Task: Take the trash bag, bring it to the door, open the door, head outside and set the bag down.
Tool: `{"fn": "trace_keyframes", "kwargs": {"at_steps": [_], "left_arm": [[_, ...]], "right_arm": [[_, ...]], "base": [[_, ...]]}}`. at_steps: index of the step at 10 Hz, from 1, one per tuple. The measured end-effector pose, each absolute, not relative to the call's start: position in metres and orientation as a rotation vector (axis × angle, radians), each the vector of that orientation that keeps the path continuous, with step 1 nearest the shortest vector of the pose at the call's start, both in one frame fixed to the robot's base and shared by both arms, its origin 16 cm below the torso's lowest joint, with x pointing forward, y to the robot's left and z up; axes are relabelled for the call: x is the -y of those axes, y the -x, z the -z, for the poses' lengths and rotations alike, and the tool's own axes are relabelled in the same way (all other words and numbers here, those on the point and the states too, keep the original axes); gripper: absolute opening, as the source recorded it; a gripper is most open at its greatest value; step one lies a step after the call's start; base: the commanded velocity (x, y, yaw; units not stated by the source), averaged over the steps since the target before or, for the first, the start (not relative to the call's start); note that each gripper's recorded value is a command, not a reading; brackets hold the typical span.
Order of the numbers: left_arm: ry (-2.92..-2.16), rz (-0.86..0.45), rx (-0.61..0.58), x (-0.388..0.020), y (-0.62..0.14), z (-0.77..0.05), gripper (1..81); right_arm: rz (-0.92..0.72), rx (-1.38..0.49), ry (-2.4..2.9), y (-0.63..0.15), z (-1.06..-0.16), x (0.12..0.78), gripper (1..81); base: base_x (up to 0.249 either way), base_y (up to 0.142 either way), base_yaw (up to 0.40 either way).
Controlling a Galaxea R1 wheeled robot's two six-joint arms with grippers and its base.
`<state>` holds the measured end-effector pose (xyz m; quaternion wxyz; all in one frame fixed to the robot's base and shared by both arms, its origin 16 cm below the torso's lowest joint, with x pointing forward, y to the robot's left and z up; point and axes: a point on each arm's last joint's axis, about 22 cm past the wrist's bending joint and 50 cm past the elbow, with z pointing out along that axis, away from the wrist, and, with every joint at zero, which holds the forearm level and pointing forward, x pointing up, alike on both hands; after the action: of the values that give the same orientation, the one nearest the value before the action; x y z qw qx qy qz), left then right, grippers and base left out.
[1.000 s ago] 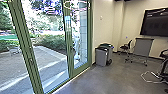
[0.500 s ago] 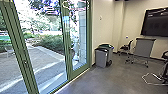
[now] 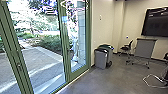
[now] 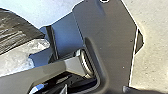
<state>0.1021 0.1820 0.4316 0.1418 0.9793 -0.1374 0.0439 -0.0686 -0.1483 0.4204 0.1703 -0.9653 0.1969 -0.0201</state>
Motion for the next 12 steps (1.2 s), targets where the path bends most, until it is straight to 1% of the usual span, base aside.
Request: {"fn": "trace_keyframes", "kwargs": {"at_steps": [3,6,12], "left_arm": [[-2.83,-0.13,0.41,-0.184,-0.086,-0.428,1.0],[-2.828,-0.141,0.409,-0.182,-0.086,-0.428,1.0],[-2.829,-0.141,0.411,-0.183,-0.086,-0.428,1.0]], "right_arm": [[0.06,-0.562,2.775,0.074,-0.417,0.157,81.1],[0.064,-0.541,2.752,0.074,-0.42,0.127,81.1],[0.072,-0.535,2.767,0.074,-0.419,0.137,81.1]], "base": [[0.163,-0.074,0.0],[0.162,-0.075,0.0],[0.148,-0.072,0.0]]}}
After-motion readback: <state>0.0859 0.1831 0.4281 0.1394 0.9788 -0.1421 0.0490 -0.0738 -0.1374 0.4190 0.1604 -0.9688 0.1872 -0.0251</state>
